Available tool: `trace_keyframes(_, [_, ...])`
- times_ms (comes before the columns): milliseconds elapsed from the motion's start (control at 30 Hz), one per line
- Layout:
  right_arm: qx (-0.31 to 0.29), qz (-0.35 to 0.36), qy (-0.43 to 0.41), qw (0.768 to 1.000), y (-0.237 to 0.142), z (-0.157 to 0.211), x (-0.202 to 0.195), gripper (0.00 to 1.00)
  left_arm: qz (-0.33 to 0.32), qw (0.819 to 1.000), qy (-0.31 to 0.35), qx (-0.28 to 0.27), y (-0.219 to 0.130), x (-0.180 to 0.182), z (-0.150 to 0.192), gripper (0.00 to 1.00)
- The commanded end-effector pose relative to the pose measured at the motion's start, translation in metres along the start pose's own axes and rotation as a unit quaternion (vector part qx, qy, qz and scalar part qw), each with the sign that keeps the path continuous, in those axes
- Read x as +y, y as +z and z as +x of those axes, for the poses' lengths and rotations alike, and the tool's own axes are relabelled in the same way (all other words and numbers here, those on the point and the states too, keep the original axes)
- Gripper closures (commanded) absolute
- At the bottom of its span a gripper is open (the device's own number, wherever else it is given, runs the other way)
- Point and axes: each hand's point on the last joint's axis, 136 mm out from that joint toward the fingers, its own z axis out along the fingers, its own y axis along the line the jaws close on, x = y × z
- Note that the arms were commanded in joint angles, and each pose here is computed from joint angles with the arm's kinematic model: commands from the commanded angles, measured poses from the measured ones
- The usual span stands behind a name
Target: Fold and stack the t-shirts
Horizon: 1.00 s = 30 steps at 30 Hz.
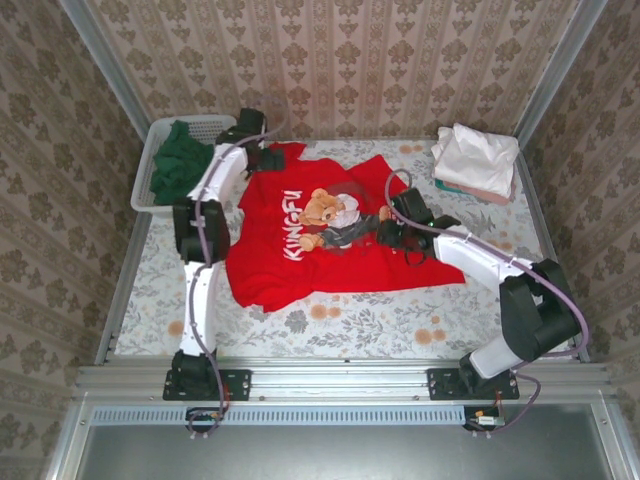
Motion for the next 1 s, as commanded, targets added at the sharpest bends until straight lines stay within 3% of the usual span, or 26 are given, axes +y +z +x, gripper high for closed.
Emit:
trace_keyframes(0, [-0.025,0.040,-0.018,0.999,0.012,-0.034,-0.009,0.50,0.017,0.999,0.007,-0.030,-0.065,-0.009,0.003,0.00])
trace_keyframes(300, [-0.009,0.066,-0.020,0.998,0.114,-0.122,0.006,0.55,0.085,0.995,-0.043,0.032,-0.047,-0.025,0.106,0.00])
trace_keyframes(467, [0.030,0.066,0.012,0.997,0.160,-0.144,0.006,0.58,0.077,0.991,-0.073,0.079,-0.033,-0.006,0.141,0.00])
trace_keyframes(600, [0.100,0.028,0.049,0.993,0.191,-0.133,0.009,0.58,0.071,0.985,-0.103,0.116,-0.025,0.022,0.170,0.03])
trace_keyframes(733, [0.137,0.038,0.047,0.989,0.205,-0.122,0.001,0.60,0.074,0.983,-0.118,0.121,-0.024,0.036,0.185,0.03])
trace_keyframes(967, [0.101,0.106,0.127,0.981,0.198,-0.146,-0.063,0.61,0.073,0.980,-0.126,0.136,-0.018,0.048,0.196,0.03])
